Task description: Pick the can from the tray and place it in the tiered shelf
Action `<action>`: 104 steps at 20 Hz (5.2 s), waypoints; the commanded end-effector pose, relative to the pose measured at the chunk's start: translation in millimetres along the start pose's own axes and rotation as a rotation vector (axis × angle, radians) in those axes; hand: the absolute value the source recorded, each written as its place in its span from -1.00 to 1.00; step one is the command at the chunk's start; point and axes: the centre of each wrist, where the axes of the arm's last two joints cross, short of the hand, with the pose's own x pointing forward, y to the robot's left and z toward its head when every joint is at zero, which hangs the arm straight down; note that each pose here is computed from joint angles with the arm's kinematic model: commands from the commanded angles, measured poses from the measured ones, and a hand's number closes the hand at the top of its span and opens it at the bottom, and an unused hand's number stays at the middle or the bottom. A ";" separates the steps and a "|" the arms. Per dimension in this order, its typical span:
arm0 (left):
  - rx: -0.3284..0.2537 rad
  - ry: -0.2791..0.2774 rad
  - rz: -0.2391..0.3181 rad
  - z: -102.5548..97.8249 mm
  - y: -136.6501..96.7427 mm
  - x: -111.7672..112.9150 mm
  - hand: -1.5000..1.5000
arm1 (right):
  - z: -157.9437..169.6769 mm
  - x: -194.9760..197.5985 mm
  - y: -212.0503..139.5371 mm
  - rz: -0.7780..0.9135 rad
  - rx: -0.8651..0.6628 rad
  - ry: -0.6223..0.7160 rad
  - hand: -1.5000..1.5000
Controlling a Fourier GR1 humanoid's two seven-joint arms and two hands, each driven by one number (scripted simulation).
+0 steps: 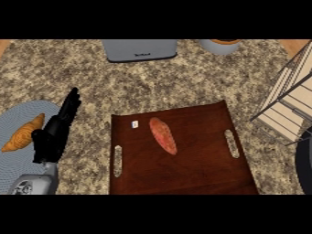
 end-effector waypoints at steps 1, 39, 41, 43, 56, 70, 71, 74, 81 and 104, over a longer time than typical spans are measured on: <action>-0.018 -0.003 0.001 2.6 -1.5 -2.3 0.00 | 4.9 -15.6 -43.5 0.005 -0.149 0.003 1.00; -0.091 -0.041 -0.004 -21.7 -19.2 9.8 0.00 | -36.3 -75.6 -227.7 0.241 -0.504 -0.089 1.00; -0.086 -0.046 -0.022 -15.4 -18.0 11.8 0.00 | -46.6 -92.2 -205.9 0.241 -0.500 -0.059 1.00; -0.116 -0.049 -0.010 -26.5 -20.3 7.8 0.00 | -63.1 -92.4 -224.5 0.190 -0.545 -0.011 1.00; -0.100 -0.038 -0.003 -17.3 -23.5 -4.0 0.00 | -80.6 -131.0 -229.0 -0.115 -0.540 -0.074 1.00; -0.120 -0.044 0.004 -22.8 -17.3 3.8 0.00 | -85.5 -174.3 -230.7 -0.015 -0.656 0.170 -1.00; -0.116 -0.042 -0.011 -14.3 -18.3 1.9 0.00 | -66.2 -180.0 -227.1 -0.056 -0.661 0.172 -1.00; -0.091 -0.035 0.010 -23.2 -25.2 12.4 0.00 | -75.0 -182.1 -234.1 -0.147 -0.648 0.156 -1.00; -0.079 -0.033 -0.022 -23.9 -22.4 8.0 0.00 | -68.9 -157.0 -268.1 -0.217 -0.571 0.123 -1.00; -0.132 -0.073 0.017 -18.9 -31.3 28.5 0.00 | 75.4 -118.8 -345.3 -0.409 -0.768 0.503 -1.00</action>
